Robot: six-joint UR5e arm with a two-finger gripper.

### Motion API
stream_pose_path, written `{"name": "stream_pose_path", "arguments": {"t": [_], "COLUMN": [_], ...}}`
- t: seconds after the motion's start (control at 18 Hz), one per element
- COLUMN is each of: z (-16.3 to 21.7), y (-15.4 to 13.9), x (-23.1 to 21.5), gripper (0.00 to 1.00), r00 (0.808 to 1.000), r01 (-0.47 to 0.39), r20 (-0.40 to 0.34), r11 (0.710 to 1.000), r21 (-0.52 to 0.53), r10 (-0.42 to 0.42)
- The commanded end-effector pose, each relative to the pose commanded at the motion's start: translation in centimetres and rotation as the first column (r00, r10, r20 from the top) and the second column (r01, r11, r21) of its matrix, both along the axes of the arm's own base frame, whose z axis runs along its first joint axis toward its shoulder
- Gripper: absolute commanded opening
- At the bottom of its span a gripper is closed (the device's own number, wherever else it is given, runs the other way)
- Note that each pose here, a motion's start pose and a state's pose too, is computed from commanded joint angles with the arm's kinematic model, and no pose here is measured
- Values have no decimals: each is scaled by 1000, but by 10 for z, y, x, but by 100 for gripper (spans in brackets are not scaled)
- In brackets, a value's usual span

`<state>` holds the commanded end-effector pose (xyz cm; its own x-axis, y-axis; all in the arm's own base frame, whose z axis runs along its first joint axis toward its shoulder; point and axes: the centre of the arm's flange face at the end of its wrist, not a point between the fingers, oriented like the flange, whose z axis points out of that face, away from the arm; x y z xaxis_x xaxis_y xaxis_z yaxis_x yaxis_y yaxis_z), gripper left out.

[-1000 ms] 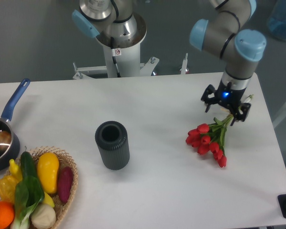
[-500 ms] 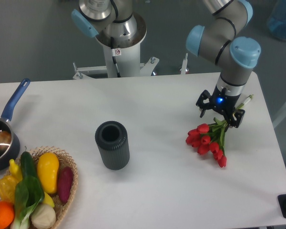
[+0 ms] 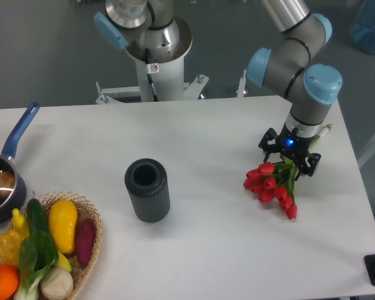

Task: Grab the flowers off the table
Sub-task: 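Close the gripper around the tulip stems, then lift the gripped red tulips up off the table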

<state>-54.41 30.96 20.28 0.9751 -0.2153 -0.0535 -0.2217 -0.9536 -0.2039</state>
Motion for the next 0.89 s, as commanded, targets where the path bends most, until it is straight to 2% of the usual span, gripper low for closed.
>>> {"name": "stream_pose_path", "arguments": {"t": [0.11,0.22,0.28,0.33,0.39,0.44,0.89], "z": [-5,-5,-4,-2,0,2,55], "y": [0,0,0,-1,-2,-4,2], "x": [2,1,2,1,-1,-4,-16], "gripper": [67,48,28,15,6,0,0], "r00": [1000,1000,1000,1000,1000,1000,995], "r01": [0,-10,-18,-28,-21,-24,-48], "r20": [9,10,13,11,4,-2,-86], "r11": [1000,1000,1000,1000,1000,1000,998], "r21": [-2,-1,-1,0,2,3,28], "r10": [0,10,18,28,21,24,51]}}
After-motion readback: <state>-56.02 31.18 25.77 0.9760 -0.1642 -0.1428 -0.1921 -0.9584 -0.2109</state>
